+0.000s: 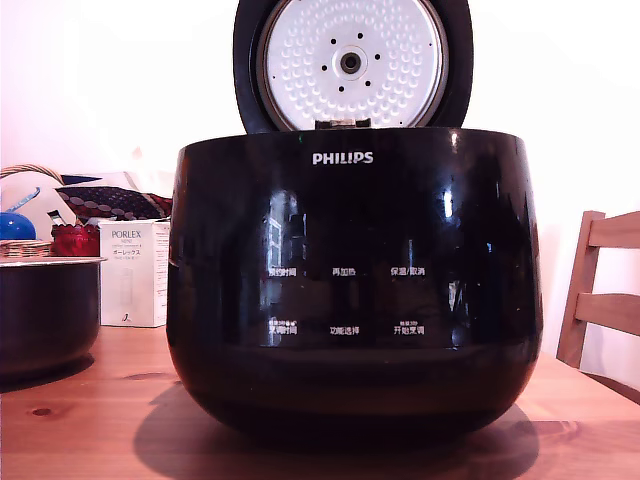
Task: Pick up the metallic pot next to the rice cooker
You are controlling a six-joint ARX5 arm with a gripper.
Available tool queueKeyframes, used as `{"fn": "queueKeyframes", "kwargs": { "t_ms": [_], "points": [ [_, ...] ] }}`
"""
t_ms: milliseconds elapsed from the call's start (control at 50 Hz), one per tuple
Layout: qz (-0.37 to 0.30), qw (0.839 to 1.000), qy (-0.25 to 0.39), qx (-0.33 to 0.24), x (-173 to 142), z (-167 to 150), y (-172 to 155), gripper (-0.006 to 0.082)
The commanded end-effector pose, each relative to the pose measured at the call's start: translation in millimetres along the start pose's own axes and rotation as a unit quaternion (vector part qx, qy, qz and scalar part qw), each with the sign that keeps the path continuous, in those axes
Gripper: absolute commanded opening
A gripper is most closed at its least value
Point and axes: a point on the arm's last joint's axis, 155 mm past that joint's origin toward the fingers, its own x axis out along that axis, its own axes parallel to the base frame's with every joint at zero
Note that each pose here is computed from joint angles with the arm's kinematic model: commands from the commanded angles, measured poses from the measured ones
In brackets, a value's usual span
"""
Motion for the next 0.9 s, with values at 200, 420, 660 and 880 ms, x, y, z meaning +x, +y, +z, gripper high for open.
{"fn": "queueKeyframes", "kwargs": {
  "t_ms": [200,420,660,880],
  "points": [
    [-0.020,1.000,-0.010,0.002,1,0,-8,-0.0019],
    [-0.067,0.998,0.002,0.003,-4,8,-22,-0.0020],
    [-0.169,0.982,0.058,0.063,-5,9,-53,-0.0021],
    [-0.270,0.938,0.159,0.148,-5,-15,-76,-0.0022]
  ]
}}
